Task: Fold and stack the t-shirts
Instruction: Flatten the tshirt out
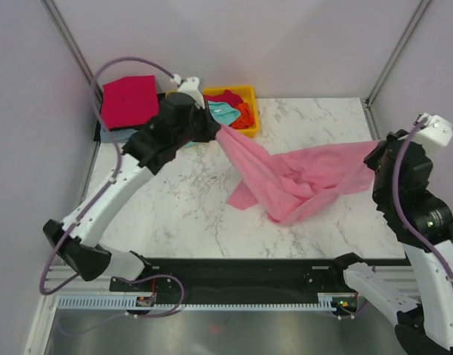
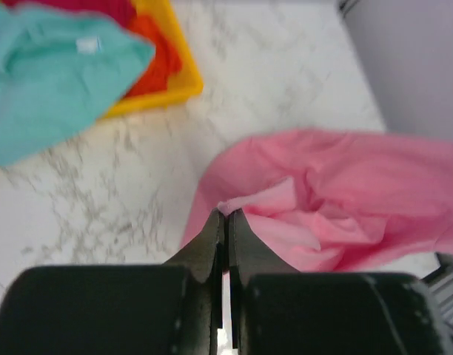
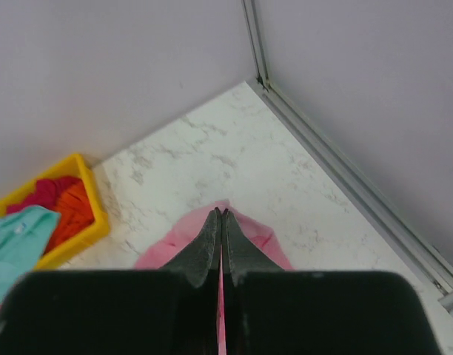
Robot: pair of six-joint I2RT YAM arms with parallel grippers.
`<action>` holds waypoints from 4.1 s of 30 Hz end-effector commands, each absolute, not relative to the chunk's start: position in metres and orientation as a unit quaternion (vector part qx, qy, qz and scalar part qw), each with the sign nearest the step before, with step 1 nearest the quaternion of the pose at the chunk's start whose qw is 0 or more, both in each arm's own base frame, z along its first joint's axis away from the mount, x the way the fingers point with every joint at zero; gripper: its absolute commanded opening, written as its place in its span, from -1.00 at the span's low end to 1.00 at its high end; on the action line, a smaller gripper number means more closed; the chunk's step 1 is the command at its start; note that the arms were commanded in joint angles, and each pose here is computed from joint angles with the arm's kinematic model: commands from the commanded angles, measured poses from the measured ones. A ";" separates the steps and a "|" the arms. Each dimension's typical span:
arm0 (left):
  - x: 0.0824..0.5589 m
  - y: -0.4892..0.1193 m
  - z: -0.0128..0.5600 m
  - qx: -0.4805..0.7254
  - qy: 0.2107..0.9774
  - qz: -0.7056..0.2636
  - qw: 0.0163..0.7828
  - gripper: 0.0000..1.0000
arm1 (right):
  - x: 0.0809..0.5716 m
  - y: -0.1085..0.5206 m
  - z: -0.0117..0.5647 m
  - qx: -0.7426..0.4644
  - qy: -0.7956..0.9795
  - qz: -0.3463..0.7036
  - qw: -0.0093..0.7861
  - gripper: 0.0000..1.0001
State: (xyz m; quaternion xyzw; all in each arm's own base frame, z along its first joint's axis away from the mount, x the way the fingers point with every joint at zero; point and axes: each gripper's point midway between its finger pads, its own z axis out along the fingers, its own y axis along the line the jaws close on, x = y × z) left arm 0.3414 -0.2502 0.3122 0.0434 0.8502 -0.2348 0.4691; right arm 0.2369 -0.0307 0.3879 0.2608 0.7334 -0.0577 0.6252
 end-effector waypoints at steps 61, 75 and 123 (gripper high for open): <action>0.200 -0.197 0.086 -0.020 0.926 -0.297 0.230 0.60 | 0.294 -0.005 0.235 0.217 0.833 -0.078 0.502 -1.00; 0.204 -0.212 0.036 -0.033 0.942 -0.271 0.193 0.37 | 0.292 -0.007 0.228 0.214 0.836 -0.086 0.497 -1.00; 0.139 -0.107 0.442 0.083 0.724 -0.304 0.614 -0.96 | 0.060 -0.070 0.548 0.237 0.543 0.062 0.803 -1.00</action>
